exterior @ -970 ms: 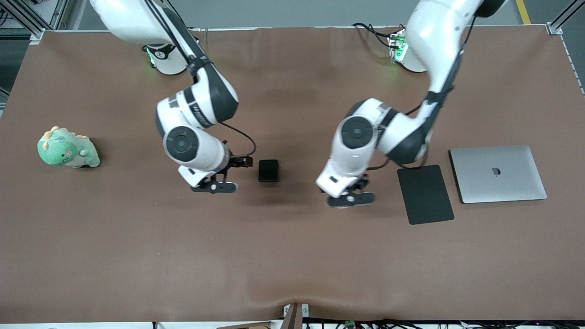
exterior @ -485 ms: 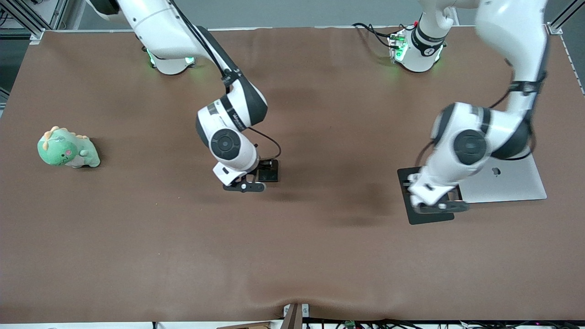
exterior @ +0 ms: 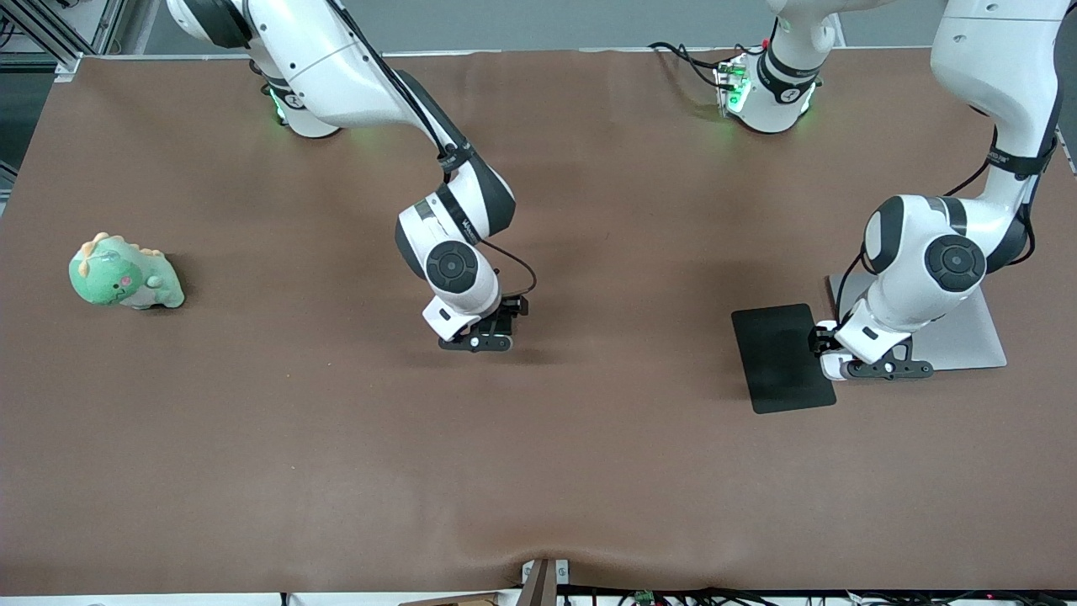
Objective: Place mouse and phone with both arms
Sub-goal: 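Lower the mouse onto the grey mouse pad and open the left gripper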
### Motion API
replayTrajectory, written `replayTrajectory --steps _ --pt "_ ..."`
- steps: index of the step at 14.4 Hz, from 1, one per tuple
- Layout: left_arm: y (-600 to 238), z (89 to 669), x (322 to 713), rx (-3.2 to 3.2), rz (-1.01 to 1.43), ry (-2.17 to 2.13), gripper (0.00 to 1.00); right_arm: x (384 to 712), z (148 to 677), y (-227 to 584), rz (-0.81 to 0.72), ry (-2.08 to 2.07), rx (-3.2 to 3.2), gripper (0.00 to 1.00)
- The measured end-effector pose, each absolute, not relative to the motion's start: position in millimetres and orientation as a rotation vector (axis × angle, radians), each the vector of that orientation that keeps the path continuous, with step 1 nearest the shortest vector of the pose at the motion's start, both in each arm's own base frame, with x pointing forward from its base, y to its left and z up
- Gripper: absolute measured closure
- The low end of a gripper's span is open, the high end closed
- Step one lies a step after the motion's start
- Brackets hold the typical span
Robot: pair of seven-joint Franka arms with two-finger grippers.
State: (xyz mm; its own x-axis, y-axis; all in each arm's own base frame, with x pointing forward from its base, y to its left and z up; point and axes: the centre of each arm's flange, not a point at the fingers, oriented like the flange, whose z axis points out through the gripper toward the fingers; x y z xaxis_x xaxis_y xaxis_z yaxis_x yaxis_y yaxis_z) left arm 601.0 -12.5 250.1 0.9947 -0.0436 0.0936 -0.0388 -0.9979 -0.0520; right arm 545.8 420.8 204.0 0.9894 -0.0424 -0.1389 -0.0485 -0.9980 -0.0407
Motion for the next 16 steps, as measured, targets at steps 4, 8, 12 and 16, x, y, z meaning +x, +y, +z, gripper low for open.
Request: replayTrajectory --steps 4,8,12,16 --pt "-42 223 604 -3.132 -0.218 0.023 0.39 541 192 426 0.209 0.083 -3.099 0.0" --pt "-82 222 602 -3.15 -0.221 0.014 0.39 536 178 428 0.171 0.102 -3.115 0.0" --pt "-68 201 600 -3.152 -0.166 -0.021 0.39 537 176 426 0.143 0.07 -3.137 0.2" --pt "-67 185 596 -3.157 -0.128 -0.027 0.39 544 187 421 0.176 0.085 -3.154 0.2"
